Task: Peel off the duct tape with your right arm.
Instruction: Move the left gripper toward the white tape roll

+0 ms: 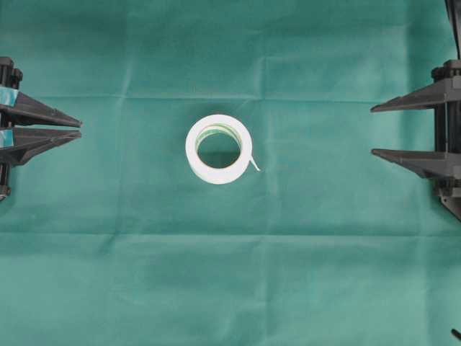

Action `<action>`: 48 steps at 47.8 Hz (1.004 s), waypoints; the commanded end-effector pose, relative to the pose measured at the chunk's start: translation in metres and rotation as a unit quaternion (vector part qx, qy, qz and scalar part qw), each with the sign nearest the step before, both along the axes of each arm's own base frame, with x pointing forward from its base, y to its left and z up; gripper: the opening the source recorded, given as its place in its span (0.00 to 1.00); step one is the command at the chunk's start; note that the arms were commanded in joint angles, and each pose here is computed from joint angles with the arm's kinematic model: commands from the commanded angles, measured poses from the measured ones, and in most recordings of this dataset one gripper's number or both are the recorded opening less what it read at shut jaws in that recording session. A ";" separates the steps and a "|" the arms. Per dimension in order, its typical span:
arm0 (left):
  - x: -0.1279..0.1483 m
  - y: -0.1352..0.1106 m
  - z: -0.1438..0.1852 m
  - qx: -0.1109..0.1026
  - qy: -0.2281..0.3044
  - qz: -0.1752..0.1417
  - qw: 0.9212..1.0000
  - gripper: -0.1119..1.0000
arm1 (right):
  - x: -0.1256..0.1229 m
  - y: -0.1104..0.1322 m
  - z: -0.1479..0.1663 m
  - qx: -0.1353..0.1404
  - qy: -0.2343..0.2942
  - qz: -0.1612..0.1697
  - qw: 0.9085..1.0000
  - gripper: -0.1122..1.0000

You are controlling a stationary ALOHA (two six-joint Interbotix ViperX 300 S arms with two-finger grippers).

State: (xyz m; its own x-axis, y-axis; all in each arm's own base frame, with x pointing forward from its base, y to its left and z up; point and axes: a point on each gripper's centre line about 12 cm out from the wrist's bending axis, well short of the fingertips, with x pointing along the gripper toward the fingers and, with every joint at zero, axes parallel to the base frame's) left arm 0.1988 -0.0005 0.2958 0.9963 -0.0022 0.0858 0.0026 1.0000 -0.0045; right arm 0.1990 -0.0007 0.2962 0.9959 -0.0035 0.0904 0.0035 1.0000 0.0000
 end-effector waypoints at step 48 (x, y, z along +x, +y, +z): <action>0.014 -0.007 -0.016 -0.007 0.035 -0.015 0.999 0.92 | 0.004 -0.001 -0.020 0.002 0.013 -0.002 1.000 0.57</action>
State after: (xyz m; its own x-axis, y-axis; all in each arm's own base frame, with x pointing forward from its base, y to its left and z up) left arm 0.2089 -0.0066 0.2694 0.9995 -0.0301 -0.0123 0.0299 0.9994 -0.0178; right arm 0.2007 -0.0015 0.2703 0.9989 -0.0077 0.0460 0.0075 1.0000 0.0046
